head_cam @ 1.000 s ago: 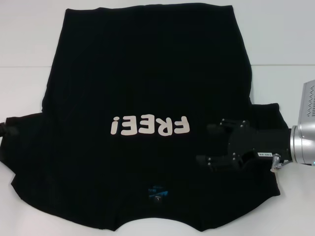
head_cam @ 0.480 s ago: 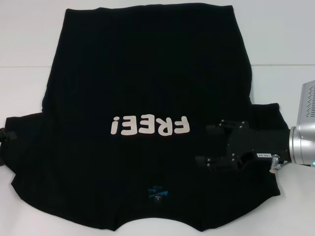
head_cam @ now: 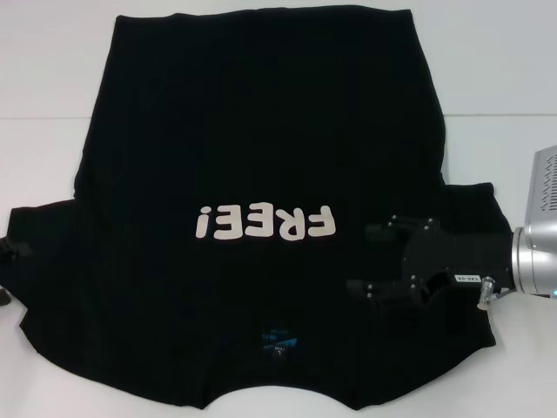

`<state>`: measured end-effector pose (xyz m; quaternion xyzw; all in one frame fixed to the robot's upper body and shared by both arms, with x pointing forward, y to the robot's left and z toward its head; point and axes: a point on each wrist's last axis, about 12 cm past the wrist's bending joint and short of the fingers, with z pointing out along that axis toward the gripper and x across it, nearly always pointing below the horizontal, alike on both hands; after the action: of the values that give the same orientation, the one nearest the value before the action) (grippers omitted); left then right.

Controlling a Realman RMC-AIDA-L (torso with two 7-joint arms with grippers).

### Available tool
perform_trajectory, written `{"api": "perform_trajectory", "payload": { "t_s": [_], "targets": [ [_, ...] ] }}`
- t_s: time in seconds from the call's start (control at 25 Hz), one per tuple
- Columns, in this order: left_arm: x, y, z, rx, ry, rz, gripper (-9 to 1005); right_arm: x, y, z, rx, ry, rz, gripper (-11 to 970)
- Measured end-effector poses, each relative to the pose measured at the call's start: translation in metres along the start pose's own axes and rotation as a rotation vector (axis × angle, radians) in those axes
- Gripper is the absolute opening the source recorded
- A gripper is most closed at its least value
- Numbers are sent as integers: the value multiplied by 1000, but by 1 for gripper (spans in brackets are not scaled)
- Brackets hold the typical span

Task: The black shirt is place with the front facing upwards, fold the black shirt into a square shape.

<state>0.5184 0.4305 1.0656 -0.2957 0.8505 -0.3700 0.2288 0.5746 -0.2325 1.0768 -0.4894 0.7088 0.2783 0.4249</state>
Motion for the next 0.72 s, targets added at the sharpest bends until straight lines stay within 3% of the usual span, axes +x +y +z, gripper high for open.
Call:
{"api": "perform_trajectory", "payload": {
  "t_s": [0.72],
  "targets": [
    [1, 2, 6, -8, -19, -27, 930, 0, 0, 0, -3, 1, -1, 946]
  ]
}}
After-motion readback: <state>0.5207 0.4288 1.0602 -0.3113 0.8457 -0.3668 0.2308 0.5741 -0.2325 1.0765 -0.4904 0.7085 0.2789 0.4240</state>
